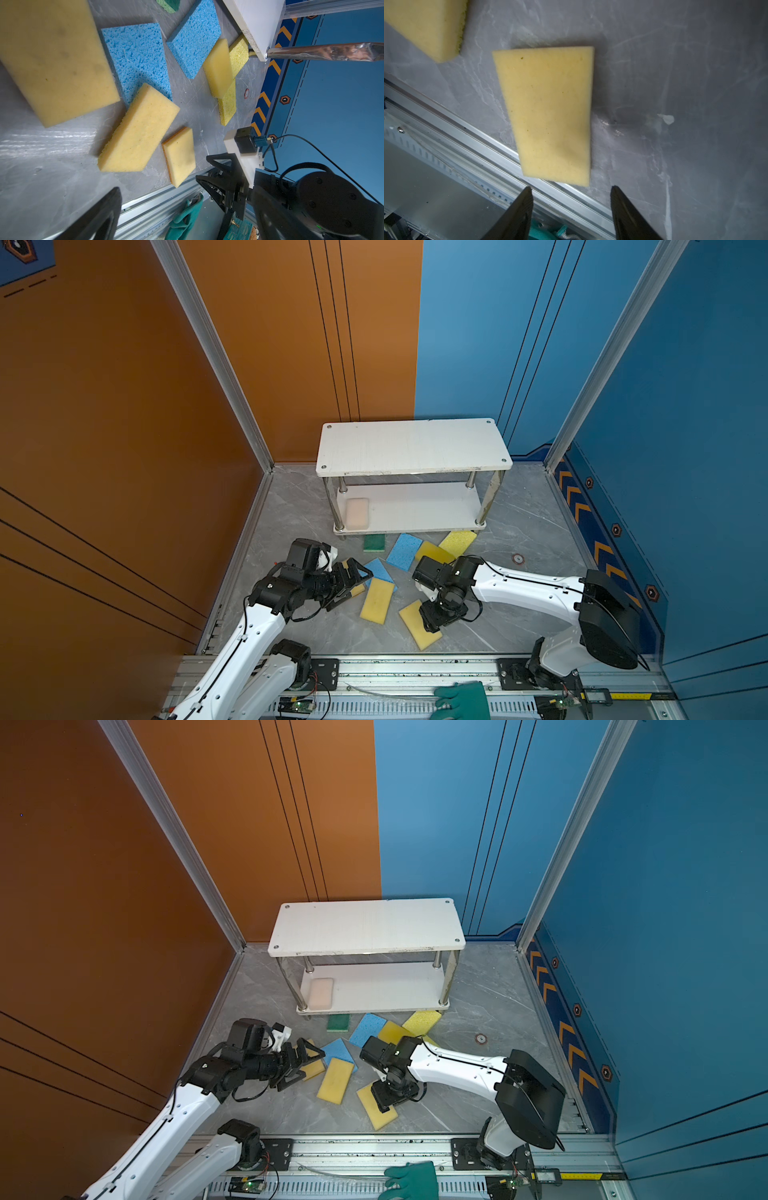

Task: Place and organize the cleaning sponges onto the shelf
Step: 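Withdraw the right gripper and lower it onto a yellow sponge nearer the robot, then close the right gripper on the yellow sponge, then lift the yellow sponge with the right gripper while the left gripper approaches it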

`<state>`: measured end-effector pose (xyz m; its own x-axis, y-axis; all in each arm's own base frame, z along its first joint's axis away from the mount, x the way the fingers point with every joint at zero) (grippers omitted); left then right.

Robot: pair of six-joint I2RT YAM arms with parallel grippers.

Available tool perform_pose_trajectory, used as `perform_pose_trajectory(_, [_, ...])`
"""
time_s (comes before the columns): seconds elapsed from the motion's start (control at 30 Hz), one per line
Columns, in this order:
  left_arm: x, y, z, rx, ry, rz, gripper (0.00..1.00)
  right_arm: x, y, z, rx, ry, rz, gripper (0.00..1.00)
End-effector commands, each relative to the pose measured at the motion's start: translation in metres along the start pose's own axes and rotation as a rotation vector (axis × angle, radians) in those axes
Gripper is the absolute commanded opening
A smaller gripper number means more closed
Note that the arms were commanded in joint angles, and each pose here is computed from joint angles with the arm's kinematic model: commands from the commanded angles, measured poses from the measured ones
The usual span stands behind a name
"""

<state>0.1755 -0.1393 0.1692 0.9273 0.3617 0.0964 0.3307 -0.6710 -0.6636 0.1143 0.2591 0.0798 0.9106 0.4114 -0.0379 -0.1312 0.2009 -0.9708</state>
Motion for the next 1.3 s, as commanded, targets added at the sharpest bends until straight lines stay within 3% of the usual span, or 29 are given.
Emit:
perform_pose_trajectory(0.0, [0.000, 0.002, 0.003, 0.009, 0.002, -0.017, 0.98, 0.009, 0.015, -0.001, -0.007, -0.024, -0.021, 0.59])
perform_pose_trajectory(0.43, [0.004, 0.000, -0.002, 0.006, 0.000, -0.021, 0.98, 0.013, 0.042, -0.010, -0.010, -0.008, -0.006, 0.46])
perform_pose_trajectory(0.53, [0.004, 0.001, -0.001, 0.011, -0.004, -0.022, 0.98, 0.010, 0.045, -0.014, -0.016, -0.001, 0.002, 0.40])
perform_pose_trajectory(0.7, [0.005, 0.001, -0.001, 0.015, -0.003, -0.026, 0.98, 0.007, 0.044, -0.019, -0.021, 0.009, -0.003, 0.19])
perform_pose_trajectory(0.9, [0.008, 0.002, -0.005, 0.001, 0.007, -0.033, 0.98, 0.007, 0.024, -0.021, 0.014, 0.043, -0.058, 0.03])
perform_pose_trajectory(1.13, [0.013, 0.006, -0.020, -0.081, 0.030, -0.056, 0.98, 0.015, -0.013, -0.019, 0.107, 0.121, -0.161, 0.01])
perform_pose_trajectory(1.27, [0.015, 0.011, -0.042, -0.203, 0.062, -0.069, 0.98, 0.026, -0.046, -0.019, 0.200, 0.190, -0.247, 0.00])
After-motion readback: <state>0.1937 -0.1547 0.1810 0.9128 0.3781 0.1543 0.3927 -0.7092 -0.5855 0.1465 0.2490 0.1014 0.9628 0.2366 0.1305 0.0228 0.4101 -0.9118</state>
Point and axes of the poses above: each gripper's point midway between its finger pads, its own y axis out along the fingers, its own z axis along the line the jaws close on, x = y × z, the point moved 2 cm from there along -y, back along the fingers, and after that the axes turned 5 degrees about y, right-handed, at the moved point
